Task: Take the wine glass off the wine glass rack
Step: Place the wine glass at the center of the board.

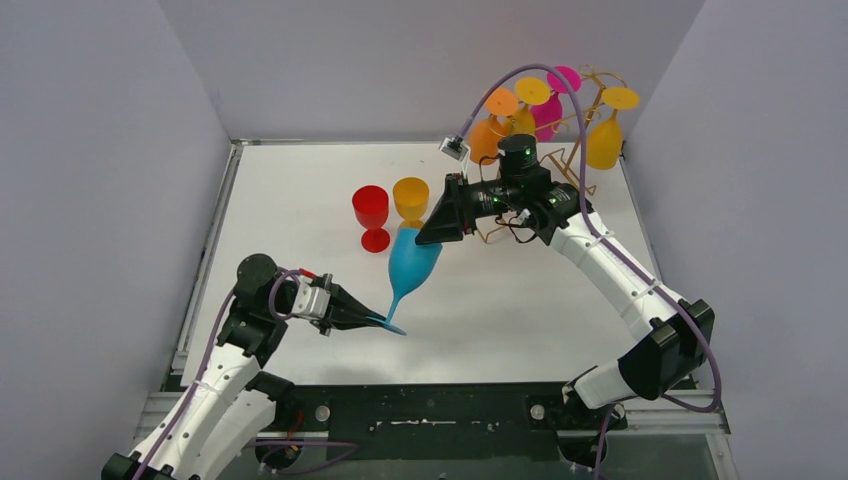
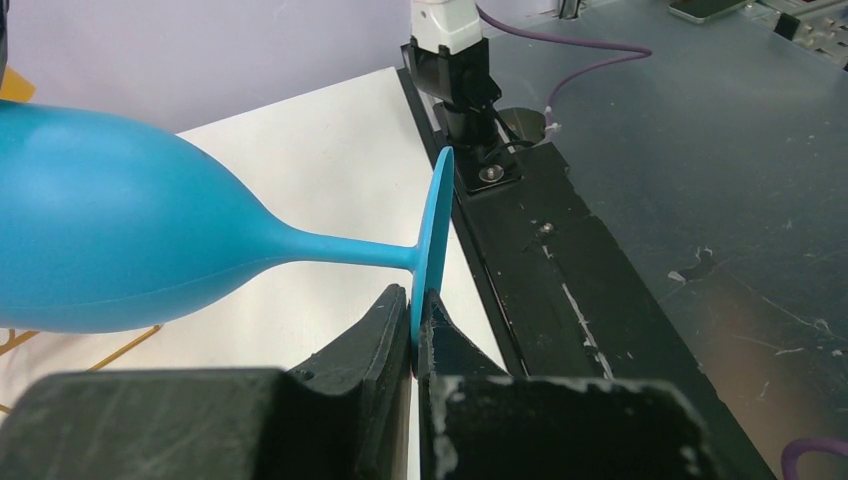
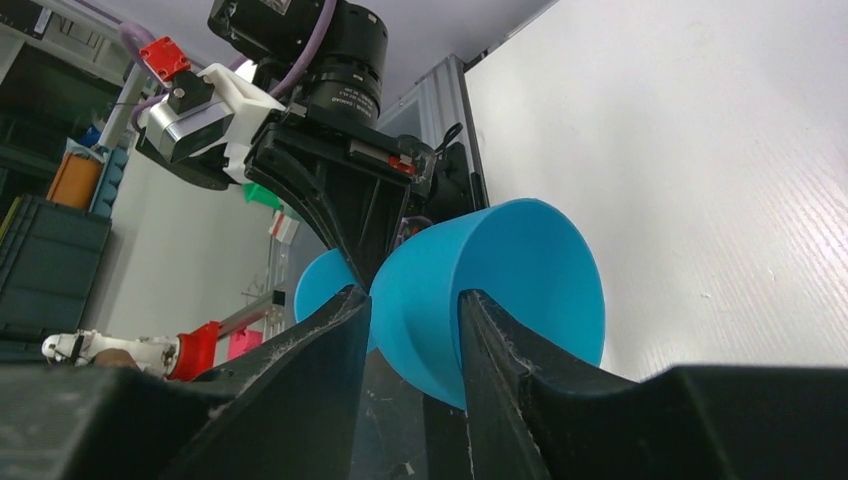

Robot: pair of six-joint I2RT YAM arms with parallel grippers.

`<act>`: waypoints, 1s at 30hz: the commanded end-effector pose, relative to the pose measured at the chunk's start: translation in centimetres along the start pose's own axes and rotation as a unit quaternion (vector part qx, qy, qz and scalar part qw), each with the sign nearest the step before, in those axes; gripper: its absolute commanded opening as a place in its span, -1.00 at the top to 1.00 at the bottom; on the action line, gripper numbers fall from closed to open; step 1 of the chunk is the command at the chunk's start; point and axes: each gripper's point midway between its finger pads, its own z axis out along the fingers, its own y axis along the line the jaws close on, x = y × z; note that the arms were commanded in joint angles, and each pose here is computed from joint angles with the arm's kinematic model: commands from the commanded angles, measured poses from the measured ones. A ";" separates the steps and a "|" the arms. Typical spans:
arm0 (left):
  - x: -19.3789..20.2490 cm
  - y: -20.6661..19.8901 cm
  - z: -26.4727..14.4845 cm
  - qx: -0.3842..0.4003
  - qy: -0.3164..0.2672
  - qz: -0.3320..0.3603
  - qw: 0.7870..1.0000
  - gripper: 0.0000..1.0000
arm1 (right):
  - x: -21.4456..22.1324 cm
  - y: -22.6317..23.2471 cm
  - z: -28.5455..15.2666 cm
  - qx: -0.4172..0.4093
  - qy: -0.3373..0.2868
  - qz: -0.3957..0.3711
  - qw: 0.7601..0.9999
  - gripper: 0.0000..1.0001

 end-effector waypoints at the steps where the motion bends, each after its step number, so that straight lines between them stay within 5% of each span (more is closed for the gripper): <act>1: -1.8 -0.6 0.0 0.031 -0.005 0.024 0.999 1.00 | -0.7 1.9 -0.1 -0.038 0.002 -0.022 0.999 0.25; 15: -2.1 -0.3 0.1 0.039 -0.006 0.025 0.999 1.00 | 0.0 2.2 0.0 -0.054 0.011 -0.011 0.998 0.49; 21: -2.1 -0.1 0.1 0.037 -0.006 0.027 0.999 1.00 | 0.2 3.0 -0.2 -0.070 0.015 -0.021 0.997 0.33; 30: -1.9 0.2 0.1 0.028 -0.005 0.027 0.999 1.00 | 0.5 3.5 -0.4 -0.085 0.020 -0.025 0.996 0.64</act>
